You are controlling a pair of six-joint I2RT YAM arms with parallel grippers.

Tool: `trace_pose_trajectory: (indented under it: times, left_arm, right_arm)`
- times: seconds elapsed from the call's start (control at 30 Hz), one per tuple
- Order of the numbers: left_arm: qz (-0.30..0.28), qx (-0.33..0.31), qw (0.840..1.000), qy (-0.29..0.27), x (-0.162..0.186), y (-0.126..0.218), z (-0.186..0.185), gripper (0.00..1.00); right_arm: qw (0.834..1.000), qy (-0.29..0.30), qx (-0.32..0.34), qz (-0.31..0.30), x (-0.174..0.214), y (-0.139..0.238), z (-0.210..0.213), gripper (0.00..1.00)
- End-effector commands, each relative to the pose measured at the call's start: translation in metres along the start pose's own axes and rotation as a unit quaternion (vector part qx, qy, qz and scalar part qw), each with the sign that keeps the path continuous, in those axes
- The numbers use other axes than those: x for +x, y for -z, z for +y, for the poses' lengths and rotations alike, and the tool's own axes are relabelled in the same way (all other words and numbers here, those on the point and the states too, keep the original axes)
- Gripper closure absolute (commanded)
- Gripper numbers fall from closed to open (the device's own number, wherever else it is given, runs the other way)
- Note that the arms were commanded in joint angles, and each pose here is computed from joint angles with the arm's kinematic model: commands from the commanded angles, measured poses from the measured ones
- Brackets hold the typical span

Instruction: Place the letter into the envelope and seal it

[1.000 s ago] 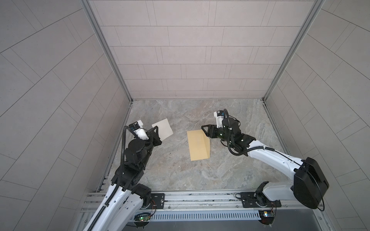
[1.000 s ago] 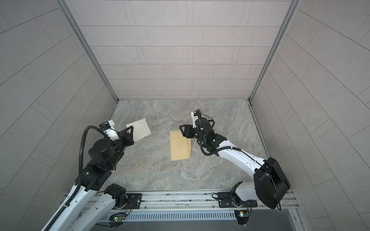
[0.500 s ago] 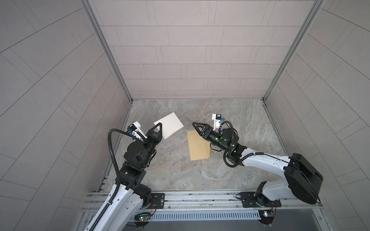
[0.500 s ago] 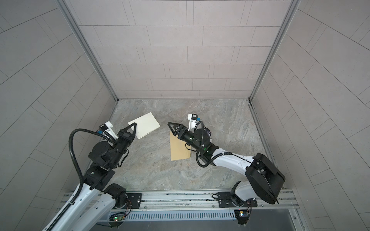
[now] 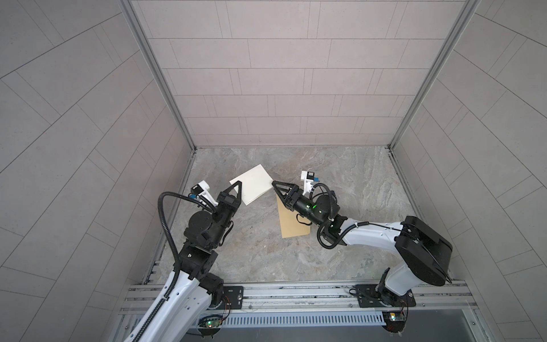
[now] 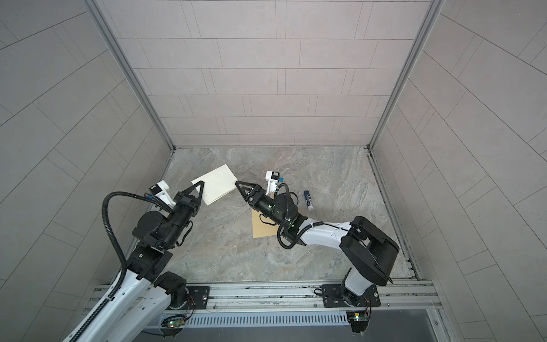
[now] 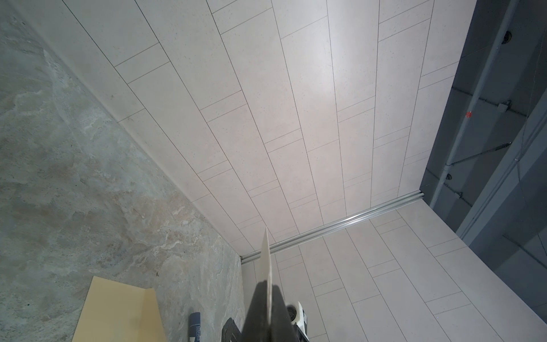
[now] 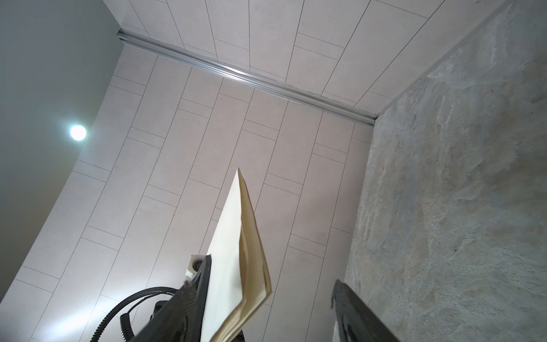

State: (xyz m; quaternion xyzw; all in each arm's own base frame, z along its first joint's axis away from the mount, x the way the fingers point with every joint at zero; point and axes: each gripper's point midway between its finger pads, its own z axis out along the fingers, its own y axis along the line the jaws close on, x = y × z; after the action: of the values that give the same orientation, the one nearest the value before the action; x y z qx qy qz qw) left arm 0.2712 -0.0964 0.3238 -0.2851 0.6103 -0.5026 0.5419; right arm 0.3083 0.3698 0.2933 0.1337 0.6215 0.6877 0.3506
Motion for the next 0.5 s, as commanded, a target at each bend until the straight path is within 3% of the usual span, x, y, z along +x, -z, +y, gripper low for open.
trace_pose_trajectory:
  times: [0.0, 0.17, 0.47]
  left_arm:
    - [0.0, 0.019, 1.0, 0.003, 0.0, 0.0, -0.005, 1.0]
    - [0.005, 0.022, 1.0, -0.005, 0.002, 0.001, -0.005, 1.0]
    - [0.025, 0.027, 0.998, -0.053, 0.01, 0.001, -0.004, 0.98]
  right_arm:
    - [0.998, -0.03, -0.05, -0.008, -0.001, -0.008, 0.029, 0.3]
    - [0.998, -0.031, -0.056, -0.004, 0.003, -0.016, 0.032, 0.46]
    - [0.999, -0.01, -0.049, -0.011, 0.001, -0.022, 0.029, 0.97]
